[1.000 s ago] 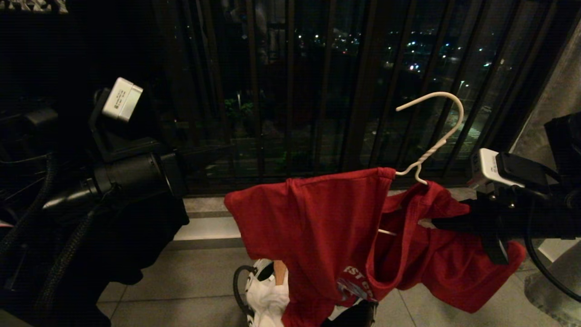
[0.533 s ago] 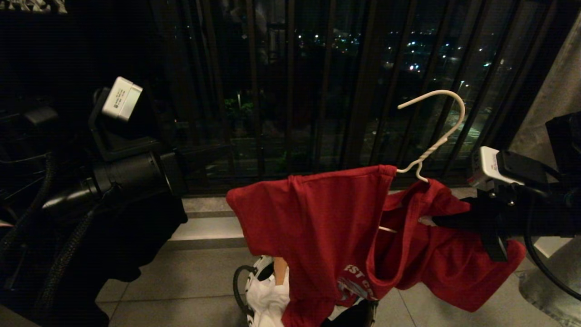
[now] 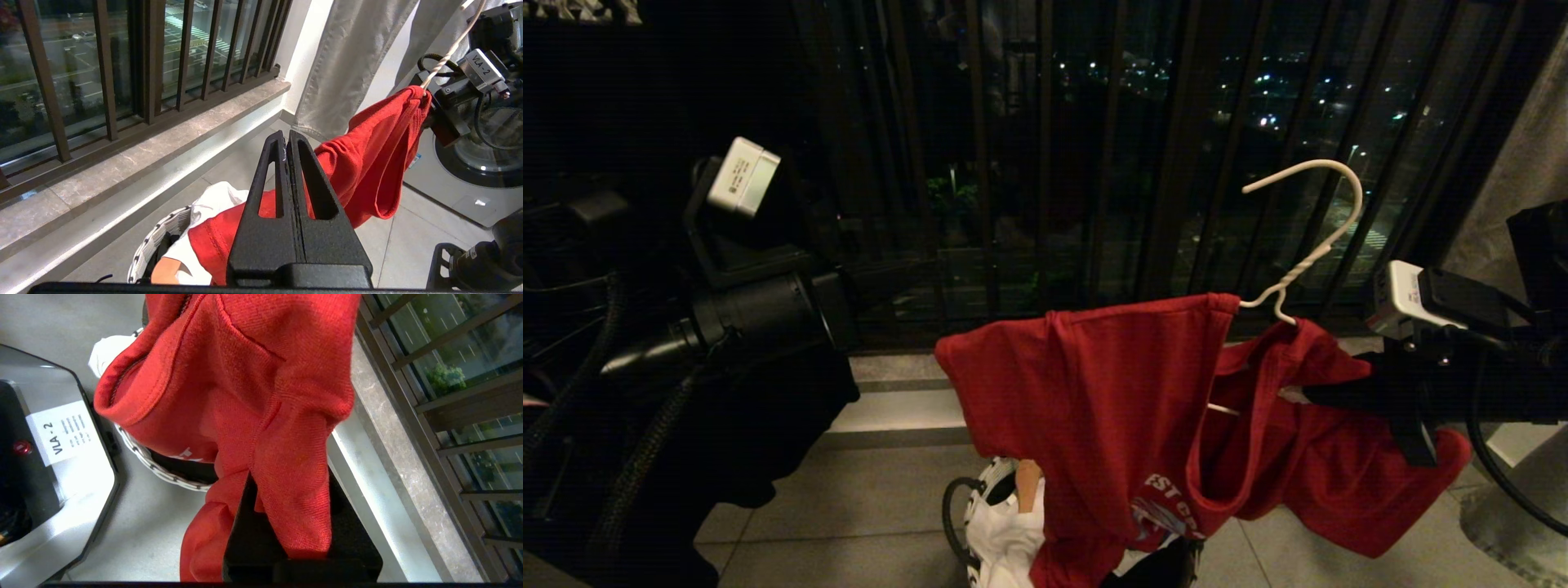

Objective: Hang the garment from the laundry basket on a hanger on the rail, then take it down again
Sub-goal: Hang the clothes rack on the clothesline

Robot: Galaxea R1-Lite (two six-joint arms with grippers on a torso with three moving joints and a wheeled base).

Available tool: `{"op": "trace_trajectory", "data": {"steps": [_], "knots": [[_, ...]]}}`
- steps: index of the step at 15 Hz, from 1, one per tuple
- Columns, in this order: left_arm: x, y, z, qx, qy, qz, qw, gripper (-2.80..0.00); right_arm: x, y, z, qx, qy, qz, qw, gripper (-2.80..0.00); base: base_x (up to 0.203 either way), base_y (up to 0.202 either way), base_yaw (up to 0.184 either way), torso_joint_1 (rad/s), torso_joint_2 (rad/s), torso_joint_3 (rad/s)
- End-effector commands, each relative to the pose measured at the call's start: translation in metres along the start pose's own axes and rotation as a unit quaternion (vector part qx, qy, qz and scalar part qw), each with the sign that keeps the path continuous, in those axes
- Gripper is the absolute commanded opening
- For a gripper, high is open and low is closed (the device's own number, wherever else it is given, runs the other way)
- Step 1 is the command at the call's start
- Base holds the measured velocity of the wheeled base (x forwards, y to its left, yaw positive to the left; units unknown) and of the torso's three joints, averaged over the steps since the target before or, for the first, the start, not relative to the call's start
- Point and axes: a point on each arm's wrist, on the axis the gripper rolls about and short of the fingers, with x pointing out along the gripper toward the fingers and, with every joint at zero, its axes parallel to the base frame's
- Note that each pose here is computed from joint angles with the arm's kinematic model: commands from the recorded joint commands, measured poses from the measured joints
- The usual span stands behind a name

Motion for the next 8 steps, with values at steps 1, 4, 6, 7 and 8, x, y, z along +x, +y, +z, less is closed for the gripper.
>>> {"op": "trace_trajectory", "data": {"steps": [1, 4, 6, 7, 8], "knots": [[-0.0003, -0.0007, 0.0012, 0.002, -0.003, -0.003, 1.0, -2.8, -0.0003, 0.0003, 0.0003, -0.002, -0.002, 0.002, 1.0, -2.8, 0.0, 0.0, 0.0, 0.0, 0.0, 0.0], [0.0005, 0.0005, -0.0005, 0.0, 0.0, -0.002, 1.0, -2.8, -0.0003, 0.0004, 0.0003, -0.003, -0.002, 0.002, 1.0, -2.8, 0.0, 0.0, 0.0, 0.0, 0.0, 0.0], [0.0006, 0.0004, -0.0001, 0.001, -0.001, -0.002, 1.0, -2.8, 0.0003, 0.0002, 0.0, -0.002, -0.001, 0.002, 1.0, -2.8, 0.0, 0.0, 0.0, 0.0, 0.0, 0.0], [0.0, -0.0002, 0.0004, 0.002, -0.001, -0.002, 1.0, -2.8, 0.0008, 0.0, -0.0003, -0.001, -0.001, 0.003, 1.0, -2.8, 0.0, 0.0, 0.0, 0.0, 0.0, 0.0], [-0.0003, -0.0005, 0.0006, 0.002, -0.002, -0.002, 1.0, -2.8, -0.0003, 0.0009, 0.0004, -0.003, -0.002, 0.002, 1.0, -2.8, 0.0, 0.0, 0.0, 0.0, 0.0, 0.0]]}}
